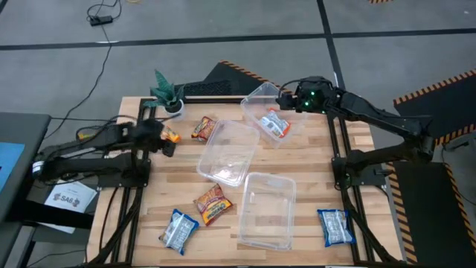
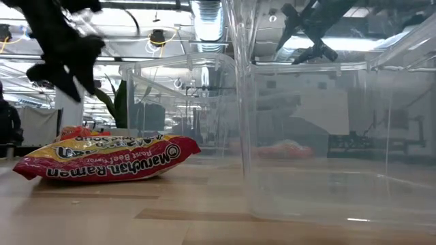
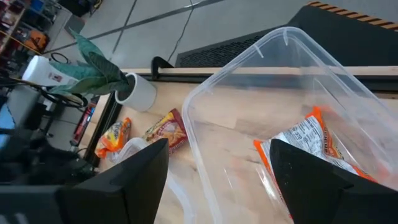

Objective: Sort Maruchan noodles
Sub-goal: Put the orange noodle pack into the top transparent bin

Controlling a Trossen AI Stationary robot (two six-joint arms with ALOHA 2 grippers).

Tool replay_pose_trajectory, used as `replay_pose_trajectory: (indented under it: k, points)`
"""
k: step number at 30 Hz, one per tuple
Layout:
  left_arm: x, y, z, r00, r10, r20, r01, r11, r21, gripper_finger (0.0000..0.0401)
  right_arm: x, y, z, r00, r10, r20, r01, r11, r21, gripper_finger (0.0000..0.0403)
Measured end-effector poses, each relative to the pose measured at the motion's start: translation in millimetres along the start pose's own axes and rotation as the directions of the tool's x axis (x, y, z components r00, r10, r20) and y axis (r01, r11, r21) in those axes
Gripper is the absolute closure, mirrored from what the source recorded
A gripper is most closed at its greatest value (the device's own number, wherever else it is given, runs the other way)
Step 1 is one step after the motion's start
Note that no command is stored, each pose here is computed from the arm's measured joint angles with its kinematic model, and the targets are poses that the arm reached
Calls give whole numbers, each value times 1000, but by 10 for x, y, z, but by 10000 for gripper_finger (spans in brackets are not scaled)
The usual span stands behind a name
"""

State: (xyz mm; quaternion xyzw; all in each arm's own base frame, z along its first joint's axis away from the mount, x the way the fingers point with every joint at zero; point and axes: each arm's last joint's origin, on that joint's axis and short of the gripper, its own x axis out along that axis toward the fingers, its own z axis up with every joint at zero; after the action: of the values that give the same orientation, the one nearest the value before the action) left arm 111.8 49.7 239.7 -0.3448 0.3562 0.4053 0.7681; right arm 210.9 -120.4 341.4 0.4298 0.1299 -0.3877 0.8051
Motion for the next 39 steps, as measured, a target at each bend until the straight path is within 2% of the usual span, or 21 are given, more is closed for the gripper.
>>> replay_pose_trajectory:
  k: [3, 5, 12, 16, 19, 26, 28, 30, 34, 37, 39]
  points:
    - [218, 33, 65, 985, 134, -106, -134, 991, 5, 167, 0, 5, -30, 1000, -7, -17, 7, 1000, -8, 101]
    - [333, 53, 128, 974, 184, -129, -185, 983, 6, 163, -1, 10, -35, 1000, -4, -19, 4, 1000, -10, 101]
    - [521, 127, 251, 936, 340, -93, -341, 940, 15, 161, 16, 18, -50, 1000, -5, -25, 5, 1000, -14, 101]
    - [565, 143, 265, 924, 371, -96, -374, 927, -15, 161, 15, 19, -49, 1000, -4, -24, 4, 1000, -13, 101]
    - [622, 132, 274, 923, 368, -114, -370, 929, 7, 161, 15, 19, -49, 1000, -4, -25, 4, 1000, -13, 101]
    - [763, 126, 277, 894, 426, -141, -429, 903, 3, 169, 15, 19, -49, 1000, -4, -24, 4, 1000, -13, 101]
    - [788, 129, 278, 885, 444, -140, -447, 895, 11, 193, 15, 19, -49, 1000, -4, -25, 4, 1000, -13, 101]
    - [812, 135, 277, 877, 458, -147, -460, 888, 17, 238, 15, 19, -49, 1000, -4, -25, 4, 1000, -13, 101]
    - [834, 137, 275, 872, 465, -152, -466, 884, 29, 370, 15, 19, -49, 1000, -4, -25, 4, 1000, -12, 101]
    - [761, 123, 288, 892, 426, -153, -429, 903, 10, 393, 15, 19, -49, 1000, -4, -25, 4, 1000, -12, 101]
    - [622, 72, 339, 922, 363, -134, -368, 930, -13, 399, 15, 19, -49, 1000, -4, -25, 4, 1000, -11, 101]
